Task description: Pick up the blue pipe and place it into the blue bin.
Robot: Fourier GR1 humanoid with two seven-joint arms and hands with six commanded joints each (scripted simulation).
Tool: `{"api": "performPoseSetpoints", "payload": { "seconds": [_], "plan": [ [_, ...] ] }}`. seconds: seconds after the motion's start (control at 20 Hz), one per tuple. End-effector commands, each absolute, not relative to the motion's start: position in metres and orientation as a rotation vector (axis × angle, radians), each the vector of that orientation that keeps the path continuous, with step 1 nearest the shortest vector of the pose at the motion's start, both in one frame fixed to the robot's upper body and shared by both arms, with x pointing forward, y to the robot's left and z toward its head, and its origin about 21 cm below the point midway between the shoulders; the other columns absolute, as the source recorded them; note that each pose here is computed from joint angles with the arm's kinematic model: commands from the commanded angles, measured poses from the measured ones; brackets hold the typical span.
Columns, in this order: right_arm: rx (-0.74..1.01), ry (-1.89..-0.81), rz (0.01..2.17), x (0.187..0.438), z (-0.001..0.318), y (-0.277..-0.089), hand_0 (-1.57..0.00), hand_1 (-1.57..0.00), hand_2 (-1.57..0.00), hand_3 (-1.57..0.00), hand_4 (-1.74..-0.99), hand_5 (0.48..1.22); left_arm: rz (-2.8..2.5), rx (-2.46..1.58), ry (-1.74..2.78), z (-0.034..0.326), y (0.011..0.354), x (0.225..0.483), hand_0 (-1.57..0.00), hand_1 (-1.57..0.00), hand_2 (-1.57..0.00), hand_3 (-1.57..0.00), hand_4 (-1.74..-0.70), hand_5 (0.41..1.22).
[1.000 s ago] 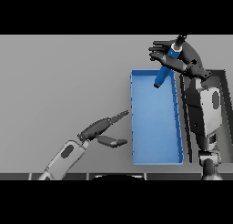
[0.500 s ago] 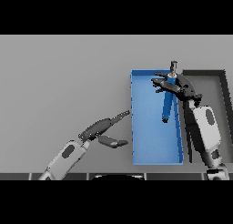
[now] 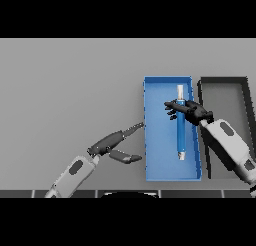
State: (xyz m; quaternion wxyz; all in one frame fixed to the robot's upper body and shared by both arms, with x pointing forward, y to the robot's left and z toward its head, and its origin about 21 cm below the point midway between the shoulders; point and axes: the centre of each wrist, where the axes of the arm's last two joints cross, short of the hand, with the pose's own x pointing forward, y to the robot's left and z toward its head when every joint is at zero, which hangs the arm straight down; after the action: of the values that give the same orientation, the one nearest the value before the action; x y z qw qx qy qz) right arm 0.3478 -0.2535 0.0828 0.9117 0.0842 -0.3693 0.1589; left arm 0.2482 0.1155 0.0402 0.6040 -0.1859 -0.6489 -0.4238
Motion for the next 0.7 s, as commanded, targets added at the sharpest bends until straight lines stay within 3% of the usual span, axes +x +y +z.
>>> {"api": "performPoseSetpoints", "payload": {
  "seconds": [0.0, 0.2, 0.35, 0.65],
  "plan": [
    [0.142, -0.767, 0.385, 0.348, 0.084, -0.253, -0.34, -0.31, -0.29, -0.23, -1.208, 1.028, -0.978, -0.425, -1.507, 0.04, 0.117, 0.249, 0.0, 0.0, 0.0, 0.0, -0.89, 0.452],
    [0.041, -0.772, 0.525, 0.348, 0.073, -0.245, -0.14, -0.12, -0.12, -0.1, -1.131, 0.857, -0.964, -0.435, -1.515, 0.041, 0.12, 0.249, 0.0, 0.0, 0.0, 0.0, -0.9, 0.45],
    [0.007, -0.809, 0.53, 0.349, 0.068, -0.246, -0.07, -0.06, -0.06, -0.05, -1.125, 0.764, -0.974, -0.431, -1.5, 0.04, 0.117, 0.25, 0.0, 0.0, 0.0, 0.0, -0.91, 0.455],
    [0.0, -0.831, 0.516, 0.349, 0.069, -0.252, -0.02, -0.02, -0.02, -0.01, -1.123, 0.689, -0.97, -0.434, -1.512, 0.04, 0.118, 0.251, 0.0, 0.0, 0.0, 0.0, -0.92, 0.464]
  ]
}}
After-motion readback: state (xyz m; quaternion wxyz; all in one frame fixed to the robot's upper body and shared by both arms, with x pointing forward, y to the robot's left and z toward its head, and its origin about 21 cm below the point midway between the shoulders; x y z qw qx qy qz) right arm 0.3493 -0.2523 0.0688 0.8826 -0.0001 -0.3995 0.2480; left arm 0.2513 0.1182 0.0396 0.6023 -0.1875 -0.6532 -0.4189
